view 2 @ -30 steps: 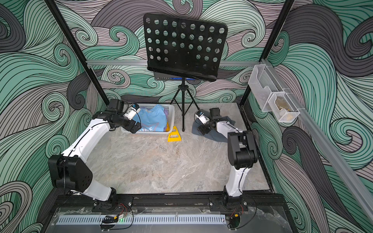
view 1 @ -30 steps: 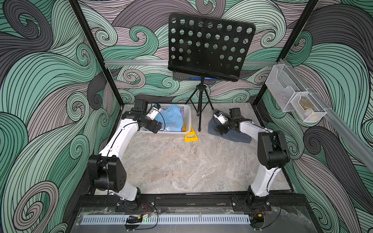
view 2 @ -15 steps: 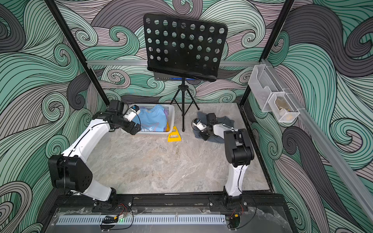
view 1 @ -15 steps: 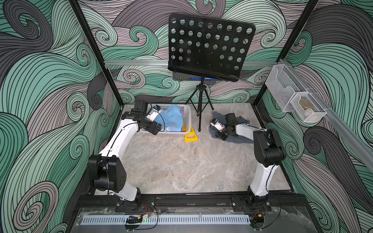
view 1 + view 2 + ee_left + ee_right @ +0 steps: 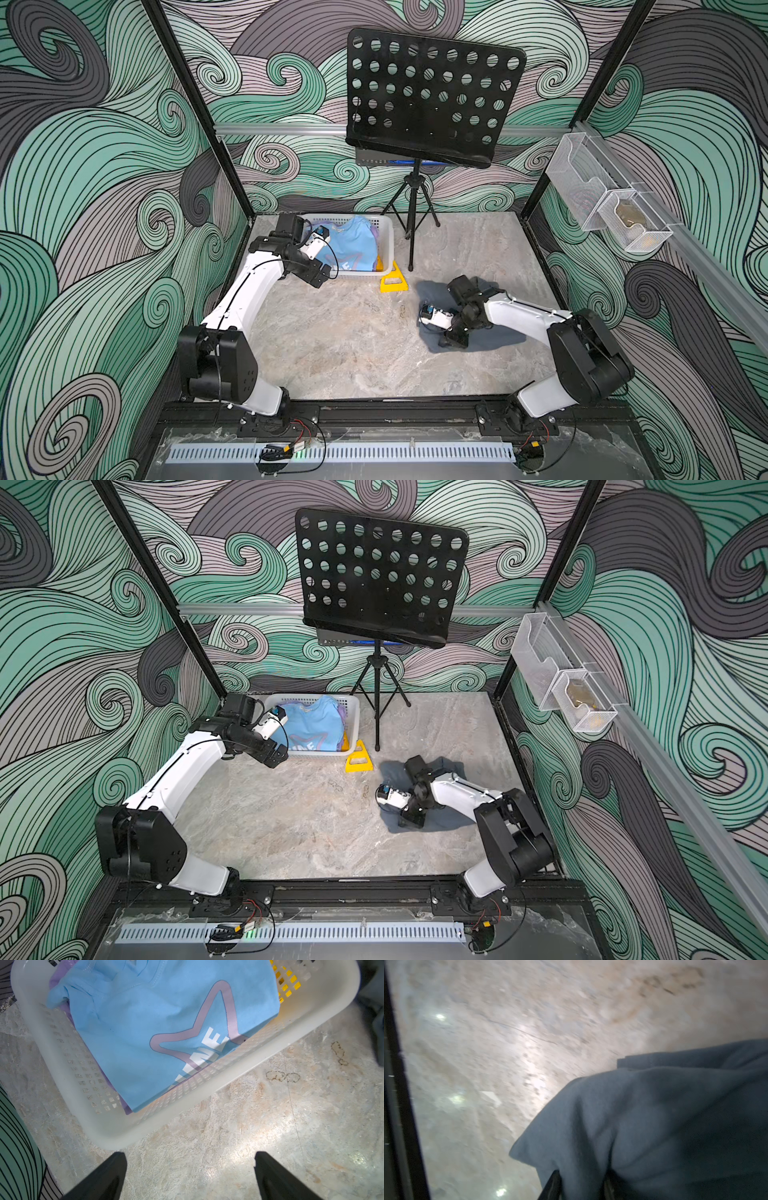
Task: Put the folded t-shirts into the basket
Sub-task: Move the T-shirt to the center of the board.
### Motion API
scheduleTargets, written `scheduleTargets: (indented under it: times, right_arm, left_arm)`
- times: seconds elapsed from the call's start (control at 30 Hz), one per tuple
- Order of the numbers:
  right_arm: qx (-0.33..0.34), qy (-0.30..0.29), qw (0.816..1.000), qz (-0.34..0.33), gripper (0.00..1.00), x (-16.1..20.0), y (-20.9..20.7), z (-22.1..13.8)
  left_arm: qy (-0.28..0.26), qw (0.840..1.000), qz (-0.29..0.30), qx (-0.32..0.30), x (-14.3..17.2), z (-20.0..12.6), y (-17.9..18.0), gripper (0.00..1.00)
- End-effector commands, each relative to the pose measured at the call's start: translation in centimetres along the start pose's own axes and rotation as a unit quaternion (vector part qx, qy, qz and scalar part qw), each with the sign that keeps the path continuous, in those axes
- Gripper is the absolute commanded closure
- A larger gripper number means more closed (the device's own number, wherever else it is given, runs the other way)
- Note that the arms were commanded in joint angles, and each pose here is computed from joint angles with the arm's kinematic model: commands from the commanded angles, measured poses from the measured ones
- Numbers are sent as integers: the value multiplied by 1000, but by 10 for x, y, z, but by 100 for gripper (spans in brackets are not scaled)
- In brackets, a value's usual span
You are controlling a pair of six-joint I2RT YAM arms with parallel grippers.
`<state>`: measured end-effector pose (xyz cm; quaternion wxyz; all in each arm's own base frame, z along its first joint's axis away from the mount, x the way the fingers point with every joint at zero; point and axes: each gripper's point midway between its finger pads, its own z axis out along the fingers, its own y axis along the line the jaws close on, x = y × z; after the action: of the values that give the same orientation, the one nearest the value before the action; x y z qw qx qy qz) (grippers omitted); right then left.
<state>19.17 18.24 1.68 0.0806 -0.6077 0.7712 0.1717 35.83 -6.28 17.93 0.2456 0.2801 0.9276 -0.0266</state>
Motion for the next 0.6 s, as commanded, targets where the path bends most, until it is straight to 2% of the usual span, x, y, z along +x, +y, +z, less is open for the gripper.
scheduleTargets:
  times: [0.0, 0.1, 0.2, 0.27, 0.43, 0.5, 0.57]
  right_arm:
    - [-105, -17, 994, -25, 60, -34, 51, 11]
    - [-121, -61, 990, -46, 43, -75, 53, -2]
    - [-123, -105, 986, -47, 28, -91, 45, -26]
    - [-125, -137, 982, -31, 24, -90, 34, -45]
    - [-66, -173, 981, 65, 22, -47, -28, -79]
    - [-12, -168, 977, 127, 21, -16, -67, -88]
    - [51, -159, 965, 203, 21, 21, -109, -98]
  left_arm:
    - [-16, 999, 3, 31, -4, -16, -15, 1]
    - [-39, 995, -5, 95, -10, -22, -39, 1]
    - [-63, 984, -12, 164, -15, -22, -69, 2]
    - [-85, 977, -1, 193, -18, -27, -91, 3]
    - [-76, 964, 83, 241, -16, -15, -163, 3]
    - [-70, 958, 113, 253, -17, -7, -189, 4]
    - [-51, 953, 132, 267, -16, 9, -211, 5]
